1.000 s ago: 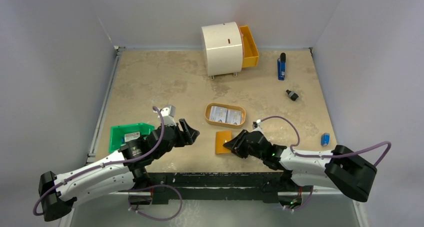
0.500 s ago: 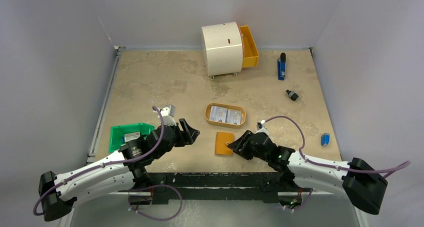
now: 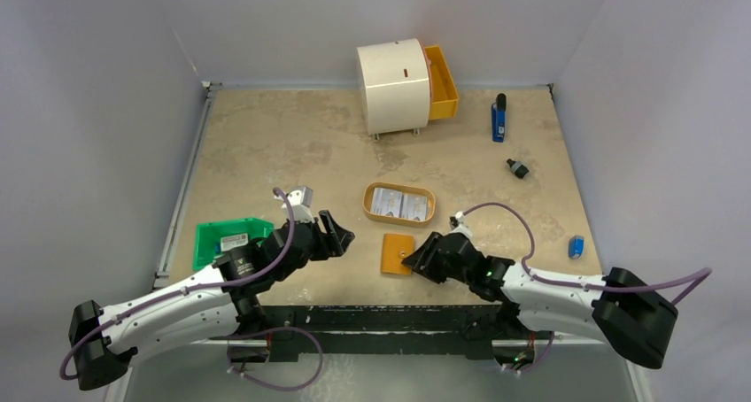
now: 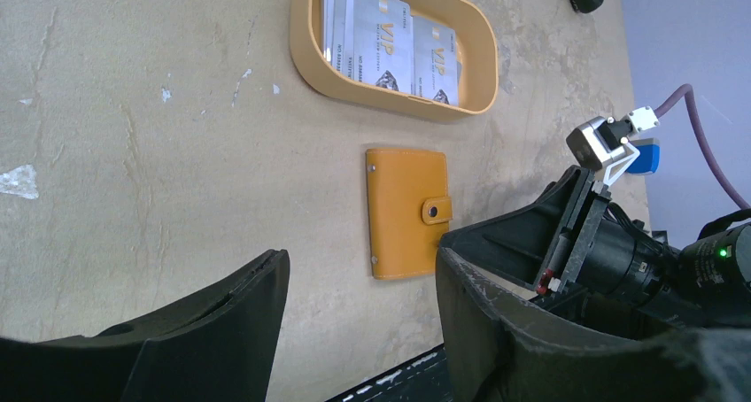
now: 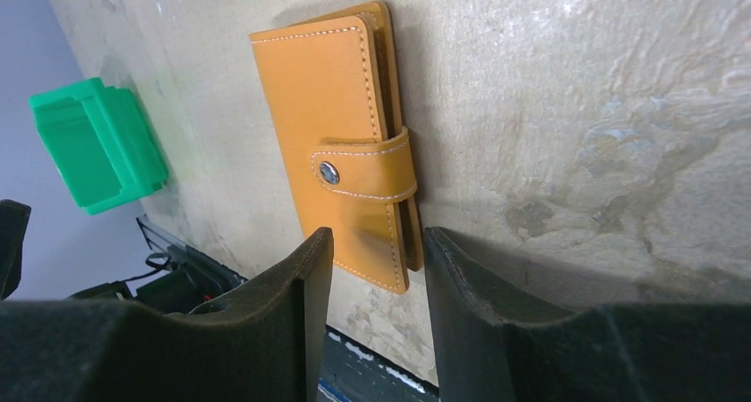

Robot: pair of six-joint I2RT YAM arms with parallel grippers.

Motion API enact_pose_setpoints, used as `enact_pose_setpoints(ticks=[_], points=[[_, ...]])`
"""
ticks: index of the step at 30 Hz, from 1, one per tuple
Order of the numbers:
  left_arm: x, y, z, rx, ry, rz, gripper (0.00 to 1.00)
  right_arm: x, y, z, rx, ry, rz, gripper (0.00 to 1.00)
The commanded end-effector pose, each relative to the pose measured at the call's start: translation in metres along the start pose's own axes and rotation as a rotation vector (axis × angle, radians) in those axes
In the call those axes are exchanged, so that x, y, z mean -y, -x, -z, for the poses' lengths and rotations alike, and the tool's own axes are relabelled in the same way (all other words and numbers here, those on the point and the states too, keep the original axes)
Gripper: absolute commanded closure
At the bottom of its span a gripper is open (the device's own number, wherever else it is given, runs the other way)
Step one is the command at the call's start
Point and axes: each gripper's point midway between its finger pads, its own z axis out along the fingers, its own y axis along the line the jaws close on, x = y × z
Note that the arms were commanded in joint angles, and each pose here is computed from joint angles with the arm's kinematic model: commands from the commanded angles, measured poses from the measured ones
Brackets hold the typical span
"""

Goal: Put the credit cards into the card holder
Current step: Place the card holder at the center of the board.

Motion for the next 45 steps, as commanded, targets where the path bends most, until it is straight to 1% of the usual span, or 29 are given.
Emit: enact_pose_setpoints(ticks=[1,19,45], points=[[0.016,0.012,0.003,0.03,-0.05,0.036,0.4,-0.006,0.002,-0.004,0.001,-0.004,0.041,0.55],[0.01,0.014,0.006,0.044,-0.03,0.029,0.4,-0.023,0.003,-0.016,0.0,0.016,0.064,0.56],[0.003,0.019,0.014,0.067,-0.017,0.021,0.4,-0.031,0.004,-0.022,-0.005,0.009,0.096,0.56]])
